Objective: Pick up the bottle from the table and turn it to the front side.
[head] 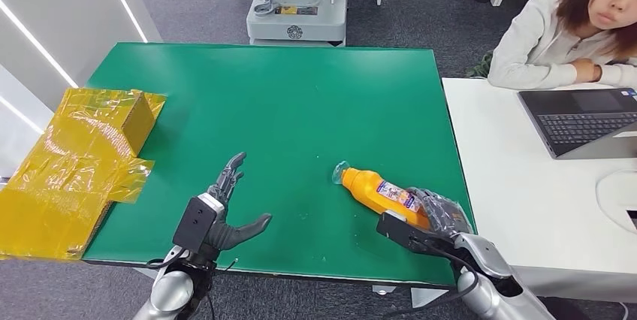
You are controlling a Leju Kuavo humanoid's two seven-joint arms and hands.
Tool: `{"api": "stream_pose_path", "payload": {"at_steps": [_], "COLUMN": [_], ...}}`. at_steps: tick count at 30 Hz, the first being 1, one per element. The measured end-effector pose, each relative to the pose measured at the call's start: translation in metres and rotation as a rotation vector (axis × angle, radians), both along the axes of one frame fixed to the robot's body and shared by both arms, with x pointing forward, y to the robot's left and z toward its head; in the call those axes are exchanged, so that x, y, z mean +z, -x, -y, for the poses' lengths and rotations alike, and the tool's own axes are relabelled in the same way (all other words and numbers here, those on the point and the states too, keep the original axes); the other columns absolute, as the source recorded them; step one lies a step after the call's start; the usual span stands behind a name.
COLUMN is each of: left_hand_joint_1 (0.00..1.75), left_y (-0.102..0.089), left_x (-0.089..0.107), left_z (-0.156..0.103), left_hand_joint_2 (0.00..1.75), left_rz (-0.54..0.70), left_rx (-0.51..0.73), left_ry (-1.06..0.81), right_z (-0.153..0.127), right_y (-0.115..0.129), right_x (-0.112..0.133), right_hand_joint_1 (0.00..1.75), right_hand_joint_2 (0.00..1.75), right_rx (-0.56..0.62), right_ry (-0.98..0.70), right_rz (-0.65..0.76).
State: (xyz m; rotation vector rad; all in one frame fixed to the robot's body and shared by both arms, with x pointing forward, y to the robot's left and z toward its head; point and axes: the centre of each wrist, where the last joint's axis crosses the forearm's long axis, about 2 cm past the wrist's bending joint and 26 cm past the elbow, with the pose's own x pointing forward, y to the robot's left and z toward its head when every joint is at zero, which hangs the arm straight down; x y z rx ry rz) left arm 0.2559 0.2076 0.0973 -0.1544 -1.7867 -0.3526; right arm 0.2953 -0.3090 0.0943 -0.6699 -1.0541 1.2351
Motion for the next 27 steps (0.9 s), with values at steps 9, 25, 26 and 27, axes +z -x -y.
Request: {"api": "stream_pose_path", "payload": {"at_steps": [9, 25, 26, 27], "left_hand_joint_1": [0.00, 0.00, 0.00, 0.00], "left_y": [0.000, -0.012, -0.013, -0.014], "left_x": [0.000, 0.011, 0.012, 0.013], "left_z": [0.000, 0.005, 0.006, 0.007], "left_hand_joint_2": [1.75, 1.75, 1.75, 1.75], "left_rz": [-0.001, 0.034, 0.032, 0.029], "left_rx": [-0.001, -0.039, -0.048, -0.059], "left_ry": [0.011, 0.063, 0.067, 0.072], "right_z": [0.003, -0.035, -0.037, -0.038], "right_y": [0.005, 0.041, 0.043, 0.044], "right_x": [-0.001, 0.010, 0.012, 0.013], "right_hand_joint_1": [1.75, 1.75, 1.75, 1.75], "right_hand_joint_2": [1.75, 1.75, 1.75, 1.75], "right_rx": [0.010, 0.005, 0.013, 0.025], "right_ry": [-0.335, -0.960, -0.958, -0.954], "right_rz": [0.007, 0.323, 0.338, 0.351]}}
